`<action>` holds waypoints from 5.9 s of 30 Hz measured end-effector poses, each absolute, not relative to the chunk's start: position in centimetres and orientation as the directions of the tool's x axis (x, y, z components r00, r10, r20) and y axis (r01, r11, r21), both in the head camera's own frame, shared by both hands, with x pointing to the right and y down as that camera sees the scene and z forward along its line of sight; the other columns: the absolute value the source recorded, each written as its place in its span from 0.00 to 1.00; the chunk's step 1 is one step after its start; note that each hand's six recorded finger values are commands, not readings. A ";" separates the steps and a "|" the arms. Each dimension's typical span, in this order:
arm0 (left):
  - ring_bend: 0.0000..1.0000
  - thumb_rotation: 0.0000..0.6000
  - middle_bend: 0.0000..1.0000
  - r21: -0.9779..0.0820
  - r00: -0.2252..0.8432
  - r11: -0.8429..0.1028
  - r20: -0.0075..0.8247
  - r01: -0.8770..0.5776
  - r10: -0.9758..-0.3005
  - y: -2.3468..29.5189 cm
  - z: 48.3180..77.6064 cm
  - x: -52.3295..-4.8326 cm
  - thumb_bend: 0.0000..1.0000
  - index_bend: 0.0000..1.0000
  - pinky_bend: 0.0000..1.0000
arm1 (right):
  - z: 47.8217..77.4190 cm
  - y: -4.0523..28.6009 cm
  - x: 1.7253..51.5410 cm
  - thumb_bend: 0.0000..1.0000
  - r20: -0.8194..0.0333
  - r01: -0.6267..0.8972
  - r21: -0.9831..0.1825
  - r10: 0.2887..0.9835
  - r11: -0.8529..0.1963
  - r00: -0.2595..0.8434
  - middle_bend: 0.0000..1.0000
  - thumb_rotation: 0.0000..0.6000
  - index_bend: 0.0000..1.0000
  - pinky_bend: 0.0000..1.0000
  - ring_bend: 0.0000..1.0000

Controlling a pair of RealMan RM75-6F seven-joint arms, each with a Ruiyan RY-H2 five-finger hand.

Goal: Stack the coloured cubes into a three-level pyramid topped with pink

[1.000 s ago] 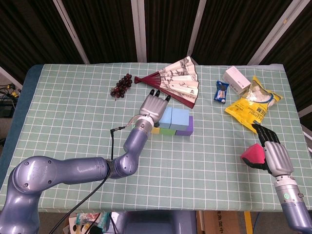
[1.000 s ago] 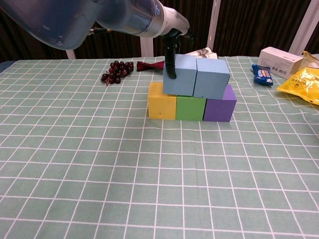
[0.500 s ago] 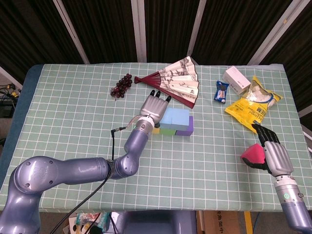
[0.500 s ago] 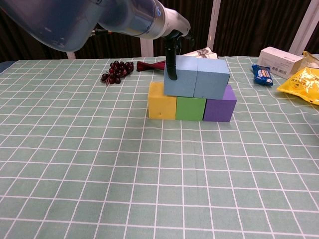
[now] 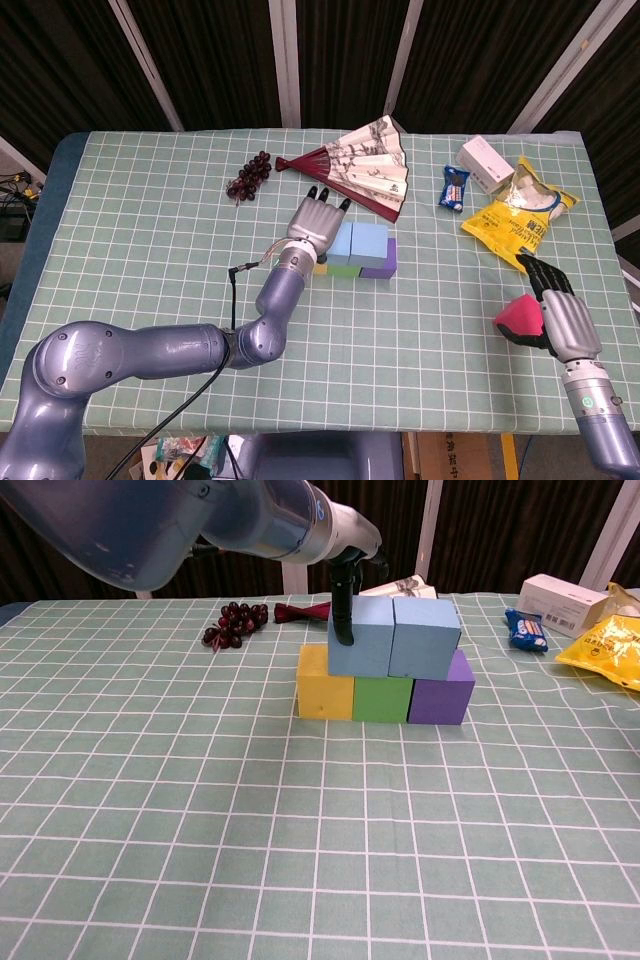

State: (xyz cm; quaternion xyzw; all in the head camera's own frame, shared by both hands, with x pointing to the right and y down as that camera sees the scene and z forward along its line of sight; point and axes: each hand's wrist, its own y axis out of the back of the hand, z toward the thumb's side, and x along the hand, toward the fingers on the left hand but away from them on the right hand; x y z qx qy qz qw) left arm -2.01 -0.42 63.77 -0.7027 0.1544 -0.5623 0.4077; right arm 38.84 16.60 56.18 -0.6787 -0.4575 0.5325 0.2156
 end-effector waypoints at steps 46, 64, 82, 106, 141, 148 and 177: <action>0.00 1.00 0.11 -0.783 0.311 -0.607 0.616 0.137 -0.724 -1.1 61.3 -4.0 0.12 0.00 0.00 | 55.8 16.5 38.8 0.24 -0.514 0.391 -0.785 0.857 -0.480 0.019 0.08 1.00 0.00 0.00 0.00; 0.00 1.00 0.10 -0.842 0.294 -0.516 0.460 -0.155 -0.838 3.8 55.9 -14.7 0.12 0.00 0.00 | 55.6 16.8 38.7 0.24 -0.528 0.337 -0.798 0.849 -0.500 0.010 0.08 1.00 0.00 0.00 0.00; 0.00 1.00 0.10 -0.893 0.204 -0.424 0.392 -0.152 -0.897 13.7 55.1 -28.8 0.12 0.00 0.00 | 57.8 18.6 38.5 0.23 -0.588 0.211 -0.792 0.809 -0.572 -0.014 0.03 1.00 0.00 0.00 0.00; 0.00 1.00 0.10 -0.904 0.194 -0.370 0.332 -0.215 -0.923 13.9 53.4 -31.3 0.12 0.00 0.00 | 66.0 18.6 40.1 0.24 -0.655 0.139 -0.755 0.725 -0.641 -0.215 0.00 1.00 0.00 0.00 0.00; 0.00 1.00 0.10 -0.879 0.207 -0.408 0.363 -0.246 -0.908 14.2 53.6 -30.8 0.12 0.00 0.00 | 65.5 17.4 45.7 0.24 -0.631 0.047 -0.742 0.673 -0.668 -0.385 0.35 1.00 0.00 0.00 0.13; 0.00 1.00 0.10 -0.877 0.208 -0.410 0.365 -0.250 -0.907 14.2 53.5 -30.7 0.12 0.00 0.00 | 65.5 17.3 45.6 0.24 -0.628 0.047 -0.748 0.682 -0.662 -0.374 0.46 1.00 0.02 0.00 0.24; 0.00 1.00 0.10 -0.870 0.206 -0.434 0.392 -0.232 -0.897 13.9 53.8 -31.2 0.12 0.00 0.00 | 52.0 3.9 30.8 0.24 -0.479 0.049 -0.878 0.876 -0.477 -0.060 0.47 1.00 0.02 0.00 0.24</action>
